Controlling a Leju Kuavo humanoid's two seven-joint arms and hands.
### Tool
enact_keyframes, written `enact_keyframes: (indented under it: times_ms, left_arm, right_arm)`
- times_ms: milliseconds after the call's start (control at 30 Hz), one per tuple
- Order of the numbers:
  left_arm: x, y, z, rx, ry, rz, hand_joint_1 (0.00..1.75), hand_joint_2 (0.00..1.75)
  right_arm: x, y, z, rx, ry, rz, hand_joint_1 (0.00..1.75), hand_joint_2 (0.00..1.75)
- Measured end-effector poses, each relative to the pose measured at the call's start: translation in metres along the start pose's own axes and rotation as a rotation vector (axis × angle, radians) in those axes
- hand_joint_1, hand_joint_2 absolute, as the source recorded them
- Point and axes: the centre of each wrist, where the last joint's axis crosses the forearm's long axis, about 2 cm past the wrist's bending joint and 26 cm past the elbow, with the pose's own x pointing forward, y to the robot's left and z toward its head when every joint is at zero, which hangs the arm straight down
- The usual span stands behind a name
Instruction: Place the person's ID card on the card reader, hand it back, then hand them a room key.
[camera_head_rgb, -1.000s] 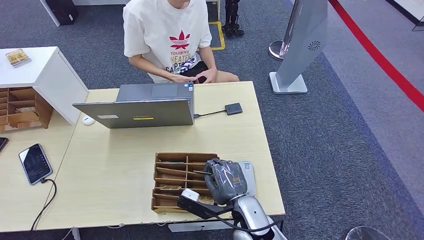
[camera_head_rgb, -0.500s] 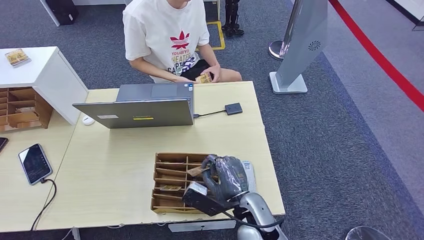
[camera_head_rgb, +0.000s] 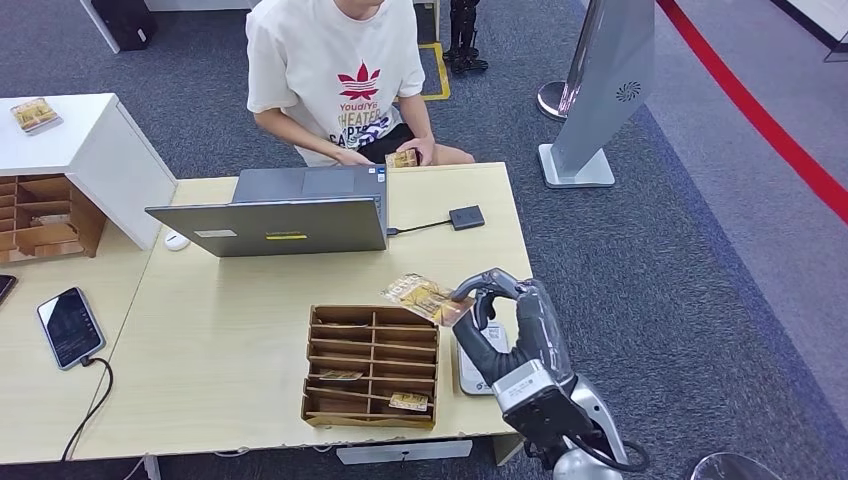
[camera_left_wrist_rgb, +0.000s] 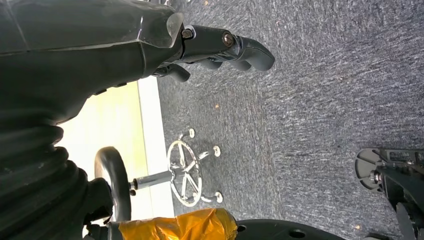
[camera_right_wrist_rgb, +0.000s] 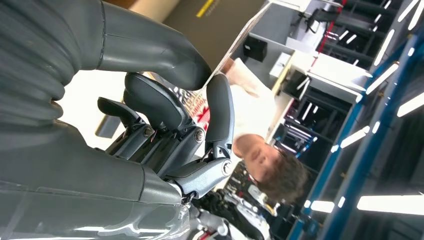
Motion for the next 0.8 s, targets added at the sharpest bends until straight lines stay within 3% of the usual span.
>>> enact_keyframes:
  times_ms: [800]
  left_arm:
    - [0.0000, -0.0003, 0.0001, -0.001, 0.001, 0.003, 0.00, 1.75]
  right_arm:
    - [0.0061, -0.0086, 0.0025, -0.022, -0.021, 0.014, 1.75, 1.75]
